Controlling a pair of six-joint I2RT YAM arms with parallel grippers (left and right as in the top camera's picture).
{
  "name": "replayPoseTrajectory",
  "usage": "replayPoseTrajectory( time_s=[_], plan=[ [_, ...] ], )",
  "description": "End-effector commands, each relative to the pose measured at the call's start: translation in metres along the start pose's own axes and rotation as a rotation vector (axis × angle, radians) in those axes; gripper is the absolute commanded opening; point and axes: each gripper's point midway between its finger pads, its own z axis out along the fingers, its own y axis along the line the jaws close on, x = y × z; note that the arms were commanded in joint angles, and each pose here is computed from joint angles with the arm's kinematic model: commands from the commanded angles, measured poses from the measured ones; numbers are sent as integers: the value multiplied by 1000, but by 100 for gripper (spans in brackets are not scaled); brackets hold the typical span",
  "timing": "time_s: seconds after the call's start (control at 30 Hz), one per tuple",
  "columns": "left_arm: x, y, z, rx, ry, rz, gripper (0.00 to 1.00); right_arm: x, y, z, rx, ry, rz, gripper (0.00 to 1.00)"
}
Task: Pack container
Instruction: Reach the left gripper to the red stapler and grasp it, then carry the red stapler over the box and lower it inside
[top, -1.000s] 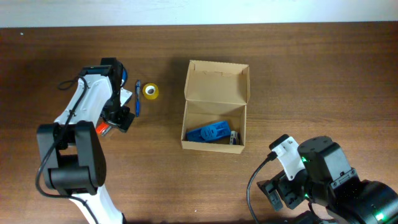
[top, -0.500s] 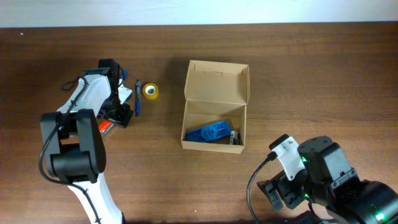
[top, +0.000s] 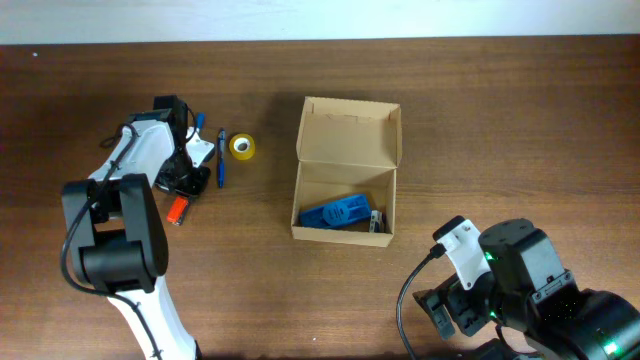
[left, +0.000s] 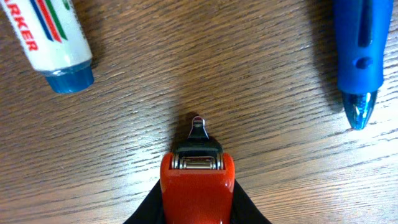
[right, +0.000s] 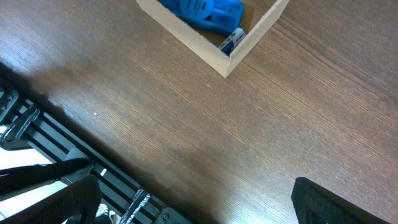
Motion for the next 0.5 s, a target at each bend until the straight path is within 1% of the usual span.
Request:
replayPoseTrajectory(
  time_s=[0.0, 0.03, 0.1, 0.23, 0.33, 0.4, 0.47],
  plan=[
    [3, -3, 9, 23, 19, -52, 2, -4, 0, -4, -2, -20, 4, 99],
    [-1, -4, 1, 14, -3, -79, 2, -4, 0, -4, -2, -20, 4, 99],
    [-9, -9, -24, 6, -70, -70, 2, -4, 0, -4, -2, -20, 4, 99],
    [-26, -34, -97, -1, -277, -10, 2, -4, 0, -4, -2, -20, 4, 99],
    [-43, -72, -149, 34, -436, 83, 2, -4, 0, -4, -2, -20, 4, 99],
    [-60, -100, -180, 26, -517, 166, 2, -4, 0, -4, -2, -20, 4, 99],
    [-72, -132, -203, 8, -574, 312, 2, -4, 0, -4, -2, -20, 4, 99]
  ],
)
